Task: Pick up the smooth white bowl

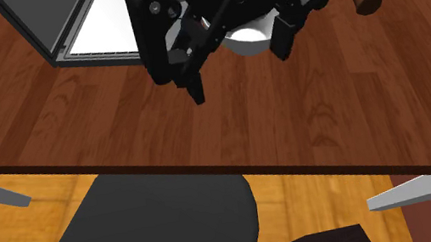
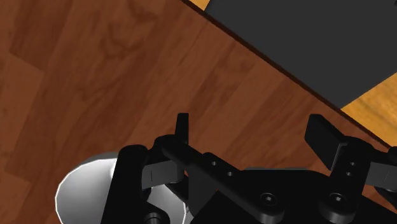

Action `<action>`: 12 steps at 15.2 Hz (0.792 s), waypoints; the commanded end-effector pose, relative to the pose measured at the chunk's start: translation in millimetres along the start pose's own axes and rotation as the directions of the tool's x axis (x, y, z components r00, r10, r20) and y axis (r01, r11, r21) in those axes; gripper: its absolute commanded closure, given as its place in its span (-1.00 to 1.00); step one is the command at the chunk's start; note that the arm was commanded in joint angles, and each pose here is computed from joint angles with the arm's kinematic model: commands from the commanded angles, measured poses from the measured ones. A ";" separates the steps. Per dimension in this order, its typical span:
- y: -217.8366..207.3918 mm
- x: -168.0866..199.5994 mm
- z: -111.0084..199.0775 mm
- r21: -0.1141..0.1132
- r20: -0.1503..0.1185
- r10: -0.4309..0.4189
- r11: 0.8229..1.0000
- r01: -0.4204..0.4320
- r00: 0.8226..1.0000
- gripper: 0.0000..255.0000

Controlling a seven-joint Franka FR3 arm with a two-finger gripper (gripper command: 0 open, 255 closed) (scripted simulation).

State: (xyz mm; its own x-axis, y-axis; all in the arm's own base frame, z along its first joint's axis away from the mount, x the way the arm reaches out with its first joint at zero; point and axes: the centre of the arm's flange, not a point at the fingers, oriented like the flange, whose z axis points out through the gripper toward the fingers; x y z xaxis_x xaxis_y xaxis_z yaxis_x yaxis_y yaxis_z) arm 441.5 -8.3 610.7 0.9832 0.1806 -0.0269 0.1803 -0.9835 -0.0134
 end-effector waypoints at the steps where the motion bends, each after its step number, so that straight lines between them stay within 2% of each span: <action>1: 8.8 26.6 1.4 -0.010 0.005 -0.007 1.000 0.007 1.000 -1.00; 11: 39.0 156.6 9.5 -0.058 0.032 -0.038 0.998 0.039 0.999 -1.00; 12: 40.1 161.4 9.8 -0.059 0.033 -0.039 0.997 0.041 0.999 -1.00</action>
State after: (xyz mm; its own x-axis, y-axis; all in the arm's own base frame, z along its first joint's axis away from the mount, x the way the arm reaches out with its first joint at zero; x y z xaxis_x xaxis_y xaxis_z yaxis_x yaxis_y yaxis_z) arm 598.2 -17.9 596.9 0.9744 0.2170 -0.0582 0.2195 -0.9747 0.0415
